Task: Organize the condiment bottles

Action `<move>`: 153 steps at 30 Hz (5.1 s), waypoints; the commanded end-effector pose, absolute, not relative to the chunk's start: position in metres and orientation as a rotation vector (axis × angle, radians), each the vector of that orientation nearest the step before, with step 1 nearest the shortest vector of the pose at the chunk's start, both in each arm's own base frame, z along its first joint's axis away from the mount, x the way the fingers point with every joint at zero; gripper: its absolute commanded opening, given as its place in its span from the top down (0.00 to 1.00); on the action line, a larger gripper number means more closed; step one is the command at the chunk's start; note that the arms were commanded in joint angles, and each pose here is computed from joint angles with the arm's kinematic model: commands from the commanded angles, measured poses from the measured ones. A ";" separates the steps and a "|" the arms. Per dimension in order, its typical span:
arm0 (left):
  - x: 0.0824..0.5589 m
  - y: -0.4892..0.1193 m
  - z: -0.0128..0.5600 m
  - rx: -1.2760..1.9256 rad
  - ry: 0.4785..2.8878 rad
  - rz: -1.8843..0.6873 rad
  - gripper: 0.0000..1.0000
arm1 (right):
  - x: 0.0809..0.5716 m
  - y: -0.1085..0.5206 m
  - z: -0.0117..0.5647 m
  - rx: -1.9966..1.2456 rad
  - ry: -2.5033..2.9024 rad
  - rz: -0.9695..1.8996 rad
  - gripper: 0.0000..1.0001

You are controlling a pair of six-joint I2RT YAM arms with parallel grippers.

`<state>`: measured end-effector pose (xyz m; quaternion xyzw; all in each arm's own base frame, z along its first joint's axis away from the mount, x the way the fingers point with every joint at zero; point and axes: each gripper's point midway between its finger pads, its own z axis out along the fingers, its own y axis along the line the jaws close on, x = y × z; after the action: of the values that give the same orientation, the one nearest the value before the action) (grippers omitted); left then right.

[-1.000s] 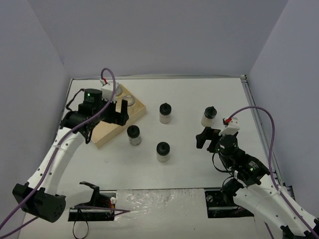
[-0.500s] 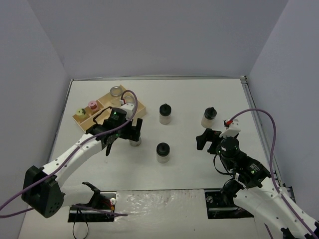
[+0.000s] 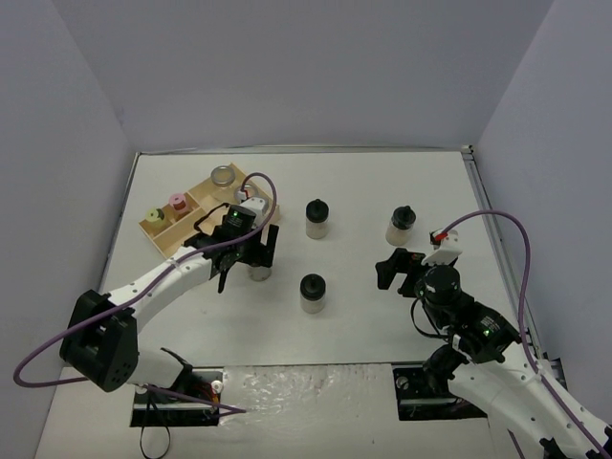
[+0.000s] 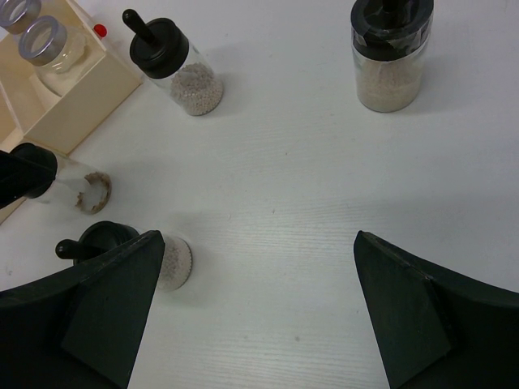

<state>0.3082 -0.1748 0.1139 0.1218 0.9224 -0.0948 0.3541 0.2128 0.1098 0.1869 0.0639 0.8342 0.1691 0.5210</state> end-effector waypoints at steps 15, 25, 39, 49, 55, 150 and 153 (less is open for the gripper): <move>0.317 -0.151 0.245 0.164 2.170 -0.212 1.00 | 0.217 0.112 0.203 0.190 1.922 0.451 0.00; 0.356 -0.053 0.268 -0.089 2.172 -0.081 1.00 | 0.216 0.113 0.204 0.185 1.919 0.459 0.00; 0.420 -0.011 0.207 -0.257 2.172 -0.038 1.00 | 0.216 0.114 0.201 0.180 1.926 0.449 0.00; 0.442 -0.005 0.177 -0.276 2.194 0.001 1.00 | 0.216 0.115 0.200 0.178 1.930 0.442 0.00; 0.451 -0.002 0.159 -0.289 2.230 0.012 0.99 | 0.217 0.115 0.199 0.177 1.934 0.437 0.00; 0.284 -0.106 0.236 0.058 2.135 -0.155 0.99 | 0.211 0.117 0.205 0.176 1.917 0.474 0.00; 0.302 -0.057 0.240 -0.077 2.145 -0.092 1.00 | 0.211 0.117 0.205 0.172 1.919 0.474 0.00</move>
<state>0.2807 -0.1009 0.2068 0.0228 0.8905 -0.0458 0.4520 0.2053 0.1152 0.1956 0.0635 0.8223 0.1948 0.5309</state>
